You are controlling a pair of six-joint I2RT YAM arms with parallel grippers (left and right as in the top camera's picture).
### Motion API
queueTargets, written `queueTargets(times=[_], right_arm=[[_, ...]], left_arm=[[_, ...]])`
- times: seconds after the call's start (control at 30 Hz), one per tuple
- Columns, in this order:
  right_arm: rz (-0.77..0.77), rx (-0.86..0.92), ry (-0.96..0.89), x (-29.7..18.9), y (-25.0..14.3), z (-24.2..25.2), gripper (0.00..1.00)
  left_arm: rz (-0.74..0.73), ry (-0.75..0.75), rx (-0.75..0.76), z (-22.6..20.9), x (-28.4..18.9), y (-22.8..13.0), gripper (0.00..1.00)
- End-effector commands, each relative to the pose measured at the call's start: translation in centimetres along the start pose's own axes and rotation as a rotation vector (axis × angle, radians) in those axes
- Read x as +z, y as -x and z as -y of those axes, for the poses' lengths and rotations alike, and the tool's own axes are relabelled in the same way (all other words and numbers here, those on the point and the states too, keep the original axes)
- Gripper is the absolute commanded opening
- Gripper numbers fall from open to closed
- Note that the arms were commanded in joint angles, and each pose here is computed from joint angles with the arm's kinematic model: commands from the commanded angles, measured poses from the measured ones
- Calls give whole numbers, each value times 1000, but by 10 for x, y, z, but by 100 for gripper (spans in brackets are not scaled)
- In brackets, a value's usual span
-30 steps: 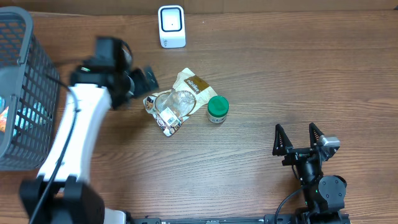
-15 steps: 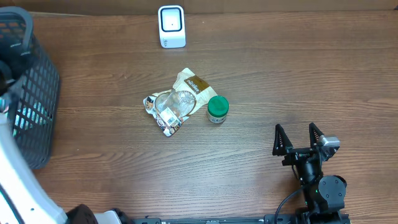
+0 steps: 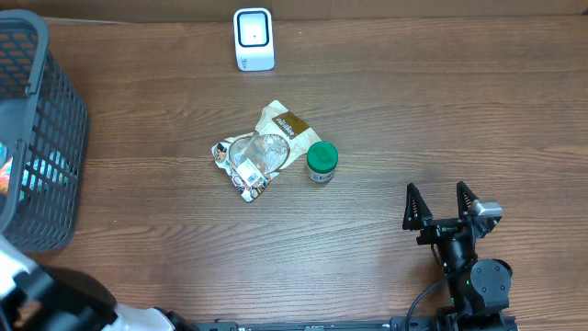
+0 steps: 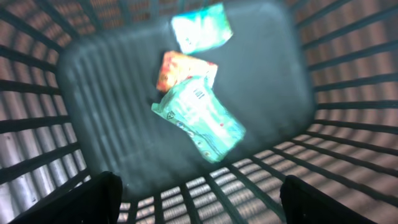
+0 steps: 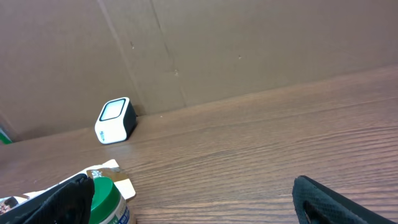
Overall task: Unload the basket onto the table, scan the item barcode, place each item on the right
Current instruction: 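Reach the left gripper into the basket and grasp the mint-green tissue pack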
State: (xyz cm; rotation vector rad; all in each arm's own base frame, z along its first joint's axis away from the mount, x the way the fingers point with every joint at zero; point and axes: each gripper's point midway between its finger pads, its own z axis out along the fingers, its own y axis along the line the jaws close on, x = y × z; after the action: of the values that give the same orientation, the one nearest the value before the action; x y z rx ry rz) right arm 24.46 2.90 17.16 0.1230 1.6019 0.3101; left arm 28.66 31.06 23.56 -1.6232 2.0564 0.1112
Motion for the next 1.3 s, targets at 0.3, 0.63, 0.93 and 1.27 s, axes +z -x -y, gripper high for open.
queueTargets(times=[0.3,0.63,0.93,1.27], right_arm=[[1,-1,9,0,-2,-1,100],[1,-1,9,0,-2,-1,100],[1,-1,9,0,-2,-1,100],[1,-1,9,0,-2,-1,100]], left_arm=[[-216,132,-8,-18,130,-35,88],[-309,183,-2,-29,179,-60,88],[-314,180,14,-25,198,-70,86],[-325,164,89,-17,201,-79,8]])
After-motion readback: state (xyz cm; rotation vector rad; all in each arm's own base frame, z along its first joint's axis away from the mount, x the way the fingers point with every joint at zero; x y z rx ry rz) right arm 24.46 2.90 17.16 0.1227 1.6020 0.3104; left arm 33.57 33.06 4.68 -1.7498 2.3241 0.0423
